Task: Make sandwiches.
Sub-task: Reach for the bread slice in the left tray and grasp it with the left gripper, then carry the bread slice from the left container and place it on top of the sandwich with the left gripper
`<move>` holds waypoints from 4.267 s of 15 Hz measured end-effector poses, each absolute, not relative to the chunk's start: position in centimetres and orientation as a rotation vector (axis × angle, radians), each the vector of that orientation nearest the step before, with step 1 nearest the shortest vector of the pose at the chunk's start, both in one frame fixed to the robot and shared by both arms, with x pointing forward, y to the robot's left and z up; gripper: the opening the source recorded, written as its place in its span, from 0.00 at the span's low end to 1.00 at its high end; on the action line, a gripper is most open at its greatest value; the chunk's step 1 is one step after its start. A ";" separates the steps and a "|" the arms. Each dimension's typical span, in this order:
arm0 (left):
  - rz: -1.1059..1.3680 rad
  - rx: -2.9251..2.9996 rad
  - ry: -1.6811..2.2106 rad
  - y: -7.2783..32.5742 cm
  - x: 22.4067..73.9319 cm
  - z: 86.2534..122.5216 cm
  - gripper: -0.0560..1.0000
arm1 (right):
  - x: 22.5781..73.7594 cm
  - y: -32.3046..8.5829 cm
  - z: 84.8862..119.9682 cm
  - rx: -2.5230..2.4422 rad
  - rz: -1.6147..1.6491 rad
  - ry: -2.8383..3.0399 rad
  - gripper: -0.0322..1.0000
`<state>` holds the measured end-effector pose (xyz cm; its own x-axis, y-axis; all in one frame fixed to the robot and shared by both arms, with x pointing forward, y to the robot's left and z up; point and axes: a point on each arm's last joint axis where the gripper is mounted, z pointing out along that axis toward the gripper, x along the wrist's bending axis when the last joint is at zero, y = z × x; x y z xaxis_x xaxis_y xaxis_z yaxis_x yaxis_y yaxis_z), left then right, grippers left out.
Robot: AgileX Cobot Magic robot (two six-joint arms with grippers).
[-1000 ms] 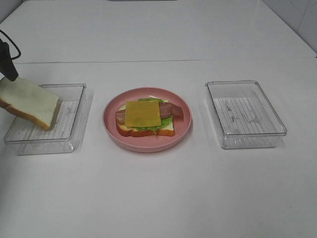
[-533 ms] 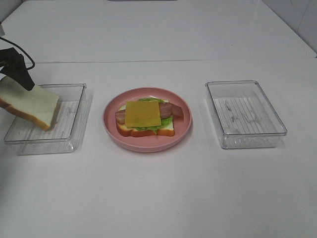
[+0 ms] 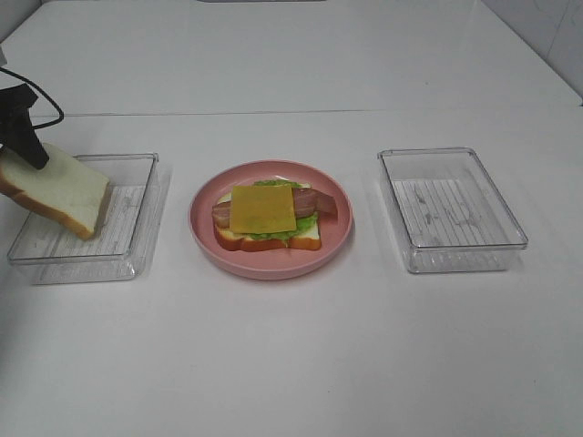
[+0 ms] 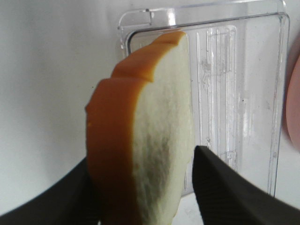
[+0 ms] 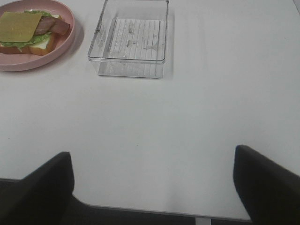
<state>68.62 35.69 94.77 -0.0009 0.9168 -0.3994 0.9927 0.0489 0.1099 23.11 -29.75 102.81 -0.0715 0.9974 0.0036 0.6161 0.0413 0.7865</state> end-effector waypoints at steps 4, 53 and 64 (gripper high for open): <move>-0.294 1.897 2.005 35.7 68.6 94.8 0.45 | 23.1 -29.7 102.8 1.631 0.854 1.749 0.89; -0.783 1.644 1.579 13.8 68.5 91.2 0.23 | 23.1 -29.7 102.8 1.629 0.855 1.747 0.89; -0.766 1.674 1.649 14.1 68.5 89.9 0.23 | 23.1 -29.7 102.8 1.629 0.855 1.747 0.89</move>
<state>68.53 14.13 89.87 0.0349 0.6135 -0.7889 0.9986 0.0102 0.0520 23.12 -29.74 102.83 -0.0715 0.9974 0.0036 0.6146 0.0412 0.7878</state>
